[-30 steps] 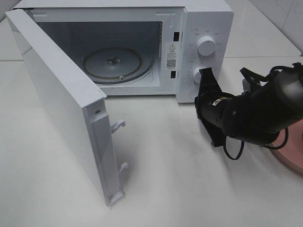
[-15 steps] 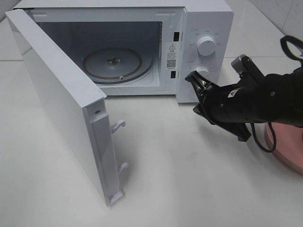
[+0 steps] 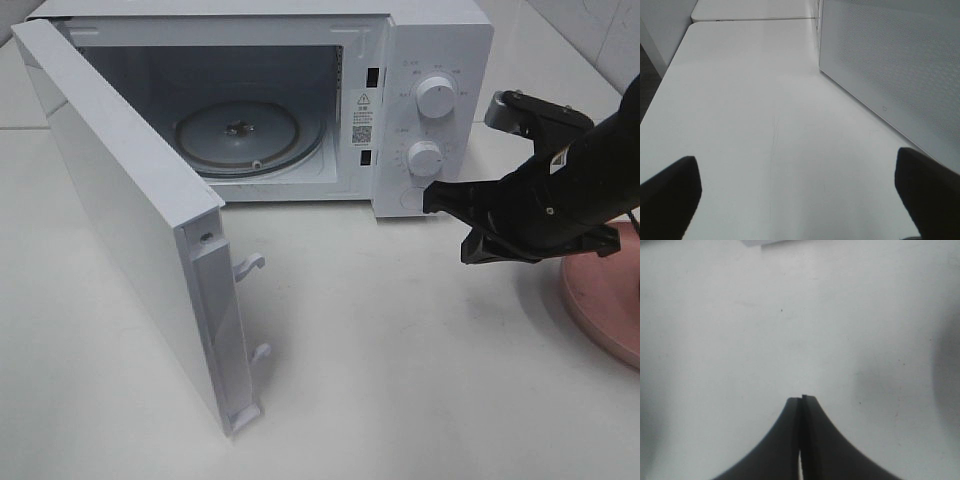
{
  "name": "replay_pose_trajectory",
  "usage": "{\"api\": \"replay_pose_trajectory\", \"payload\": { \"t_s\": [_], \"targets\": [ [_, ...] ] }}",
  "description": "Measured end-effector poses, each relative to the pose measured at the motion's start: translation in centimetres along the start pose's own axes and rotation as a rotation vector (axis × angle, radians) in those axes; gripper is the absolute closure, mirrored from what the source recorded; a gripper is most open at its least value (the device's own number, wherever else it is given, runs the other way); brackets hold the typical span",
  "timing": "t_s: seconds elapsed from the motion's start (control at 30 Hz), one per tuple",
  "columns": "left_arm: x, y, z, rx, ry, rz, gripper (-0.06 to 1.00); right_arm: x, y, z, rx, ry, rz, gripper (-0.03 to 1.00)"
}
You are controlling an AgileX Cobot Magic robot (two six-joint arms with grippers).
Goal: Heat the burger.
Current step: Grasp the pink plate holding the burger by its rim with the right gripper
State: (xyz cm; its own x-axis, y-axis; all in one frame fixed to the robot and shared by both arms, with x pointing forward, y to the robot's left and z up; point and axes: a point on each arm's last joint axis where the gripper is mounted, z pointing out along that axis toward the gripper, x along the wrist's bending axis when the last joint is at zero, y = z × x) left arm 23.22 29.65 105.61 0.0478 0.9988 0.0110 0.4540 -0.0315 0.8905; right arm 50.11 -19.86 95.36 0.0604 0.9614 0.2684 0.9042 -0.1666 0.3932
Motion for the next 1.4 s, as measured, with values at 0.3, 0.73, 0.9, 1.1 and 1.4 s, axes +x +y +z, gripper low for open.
{"api": "replay_pose_trajectory", "payload": {
  "t_s": [0.3, 0.73, 0.9, 1.1, 1.4],
  "targets": [
    [0.0, 0.0, 0.0, 0.0, 0.0, 0.0, -0.03, 0.3, -0.3, -1.8, 0.222, -0.031, -0.374, 0.91],
    [0.0, 0.0, 0.0, 0.0, 0.0, 0.0, -0.03, -1.0, 0.2, -3.0, 0.329, -0.126, -0.466, 0.67],
    [0.0, 0.0, 0.0, 0.0, 0.0, 0.0, -0.03, -2.4, 0.6, -3.2, 0.347, -0.164, -0.446, 0.39],
    [0.0, 0.0, 0.0, 0.0, 0.0, 0.0, -0.03, -3.6, 1.3, -3.3, 0.327, -0.198, -0.42, 0.07],
    [0.0, 0.0, 0.0, 0.0, 0.0, 0.0, -0.03, -5.2, 2.0, -2.7, 0.3, -0.273, -0.37, 0.02]
  ]
}}
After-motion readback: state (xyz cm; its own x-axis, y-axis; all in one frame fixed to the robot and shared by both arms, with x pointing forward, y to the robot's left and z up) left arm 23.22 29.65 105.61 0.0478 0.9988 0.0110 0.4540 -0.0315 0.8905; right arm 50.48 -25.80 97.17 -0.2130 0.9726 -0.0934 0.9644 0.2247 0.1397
